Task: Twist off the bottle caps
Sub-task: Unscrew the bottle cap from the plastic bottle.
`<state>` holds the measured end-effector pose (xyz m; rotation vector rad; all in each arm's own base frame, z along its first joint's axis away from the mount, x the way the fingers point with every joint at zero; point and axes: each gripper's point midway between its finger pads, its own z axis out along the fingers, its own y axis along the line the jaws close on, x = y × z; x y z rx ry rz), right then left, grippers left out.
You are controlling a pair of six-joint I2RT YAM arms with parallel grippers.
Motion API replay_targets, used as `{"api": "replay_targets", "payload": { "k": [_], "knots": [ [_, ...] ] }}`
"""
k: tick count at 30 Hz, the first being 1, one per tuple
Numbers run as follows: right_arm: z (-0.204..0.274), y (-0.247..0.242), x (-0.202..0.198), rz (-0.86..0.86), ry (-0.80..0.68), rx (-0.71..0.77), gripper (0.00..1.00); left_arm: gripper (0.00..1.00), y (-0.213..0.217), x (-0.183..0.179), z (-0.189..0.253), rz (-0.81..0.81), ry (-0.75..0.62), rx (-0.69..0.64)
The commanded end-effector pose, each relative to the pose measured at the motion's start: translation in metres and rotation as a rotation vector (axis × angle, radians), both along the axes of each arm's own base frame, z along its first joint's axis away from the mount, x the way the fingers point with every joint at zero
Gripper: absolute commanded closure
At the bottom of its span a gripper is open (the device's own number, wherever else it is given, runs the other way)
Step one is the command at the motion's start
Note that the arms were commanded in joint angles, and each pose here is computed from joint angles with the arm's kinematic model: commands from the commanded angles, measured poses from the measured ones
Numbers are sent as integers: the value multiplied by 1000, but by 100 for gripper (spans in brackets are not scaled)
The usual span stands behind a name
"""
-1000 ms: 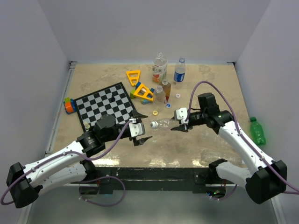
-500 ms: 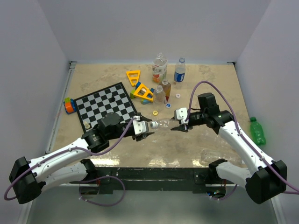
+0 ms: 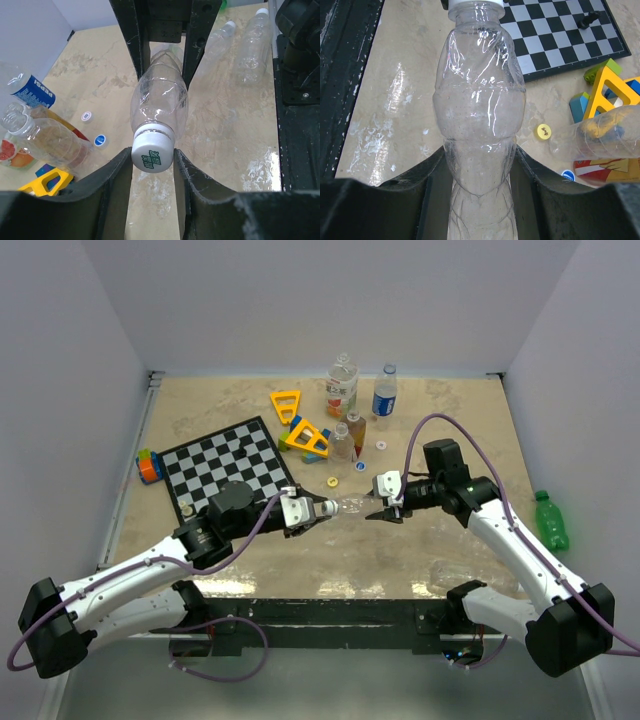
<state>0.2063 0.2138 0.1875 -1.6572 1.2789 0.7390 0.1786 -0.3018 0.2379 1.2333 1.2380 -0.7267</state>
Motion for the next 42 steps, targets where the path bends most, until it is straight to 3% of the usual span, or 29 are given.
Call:
{"api": "replay_targets", "payload": {
  "k": [1, 3, 5, 6, 11, 13, 15, 17, 19, 23, 28, 29, 30, 35, 36, 39, 42],
  "knots": [
    [3, 0, 1, 5, -8, 3, 87, 62, -5, -1, 36, -24, -62, -83],
    [3, 0, 1, 5, -10, 4, 87, 72, -5, -1, 37, -23, -57, -86],
    [3, 0, 1, 5, -10, 4, 87, 96, -4, -2, 38, -18, -41, -95],
    [4, 0, 1, 5, -11, 4, 87, 100, -3, -1, 41, -6, -30, -104],
    [3, 0, 2, 2, -9, 2, 87, 100, 0, 2, 65, 95, 205, -228],
    [2, 0, 2, 1, -7, -1, 87, 100, 3, 8, 71, 195, 393, -323],
    [1, 0, 2, 1, -5, -1, 87, 100, 10, 20, 68, 363, 670, -432],
    [1, 0, 2, 2, -3, -1, 87, 100, 8, 20, 55, 468, 921, -458],
    [1, 0, 3, 1, -3, -1, 87, 100, 4, 20, 45, 535, 1067, -437],
    [1, 0, 2, 3, -6, -1, 87, 100, -6, 19, 43, 532, 1137, -427],
    [2, 0, 1, 2, -9, -1, 87, 100, -4, 26, 47, 547, 1092, -433],
    [2, 0, 2, 1, -10, -2, 87, 98, -2, 27, 48, 551, 1070, -427],
    [2, 0, 2, 0, -9, 0, 87, 89, 1, 27, 50, 551, 1038, -424],
    [2, 0, 2, 1, -13, -1, 87, 25, 17, 20, 56, 504, 875, -393],
    [2, 0, 2, 0, -9, 0, 87, 17, 20, 17, 59, 479, 825, -384],
    [3, 0, 1, 1, -12, 1, 87, 2, 29, 9, 64, 416, 699, -354],
    [3, 0, 1, 1, -14, 2, 87, 0, 35, -1, 65, 337, 554, -304]
  ]
}}
